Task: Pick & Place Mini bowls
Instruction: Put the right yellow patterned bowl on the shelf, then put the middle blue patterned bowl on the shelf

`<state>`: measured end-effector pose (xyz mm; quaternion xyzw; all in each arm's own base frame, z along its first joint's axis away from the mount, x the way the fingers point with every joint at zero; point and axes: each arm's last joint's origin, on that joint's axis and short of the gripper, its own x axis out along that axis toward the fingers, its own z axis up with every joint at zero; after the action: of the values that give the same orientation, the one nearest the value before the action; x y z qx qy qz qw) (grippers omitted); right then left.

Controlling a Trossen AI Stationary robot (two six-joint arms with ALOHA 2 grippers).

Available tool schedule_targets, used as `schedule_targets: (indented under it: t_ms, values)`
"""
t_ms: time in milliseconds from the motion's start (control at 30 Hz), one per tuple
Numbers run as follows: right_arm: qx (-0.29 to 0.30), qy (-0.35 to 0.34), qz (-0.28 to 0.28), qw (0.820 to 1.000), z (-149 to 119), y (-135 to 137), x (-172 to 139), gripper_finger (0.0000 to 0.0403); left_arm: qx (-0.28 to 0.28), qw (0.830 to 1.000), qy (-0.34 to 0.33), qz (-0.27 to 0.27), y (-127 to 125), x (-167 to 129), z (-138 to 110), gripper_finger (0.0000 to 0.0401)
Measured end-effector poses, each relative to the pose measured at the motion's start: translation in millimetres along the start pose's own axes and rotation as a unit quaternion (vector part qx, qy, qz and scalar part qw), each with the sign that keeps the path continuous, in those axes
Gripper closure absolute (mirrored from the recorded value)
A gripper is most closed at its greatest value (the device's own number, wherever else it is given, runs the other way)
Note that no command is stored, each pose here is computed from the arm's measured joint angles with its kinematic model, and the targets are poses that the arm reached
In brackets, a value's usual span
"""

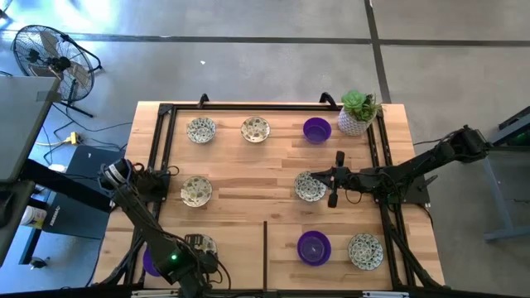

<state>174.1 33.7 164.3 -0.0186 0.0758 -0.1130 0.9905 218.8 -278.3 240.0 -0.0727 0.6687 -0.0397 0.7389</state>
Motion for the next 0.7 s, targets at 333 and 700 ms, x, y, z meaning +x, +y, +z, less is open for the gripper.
schedule_targets:
  t_ms: [333, 700]
  values:
    - [-0.001, 0.002, 0.0, 1.0, -0.5, 0.0, 0.0, 0.0401, -0.014, 1.0, 0.006, -0.002, 0.0, 0.0, -0.5, 0.0212]
    - [-0.002, 0.003, 0.0, 1.0, -0.7, -0.1, 0.0, 0.0402, -0.018, 0.999, 0.036, -0.009, -0.7, -8.8, -2.0, 0.0211]
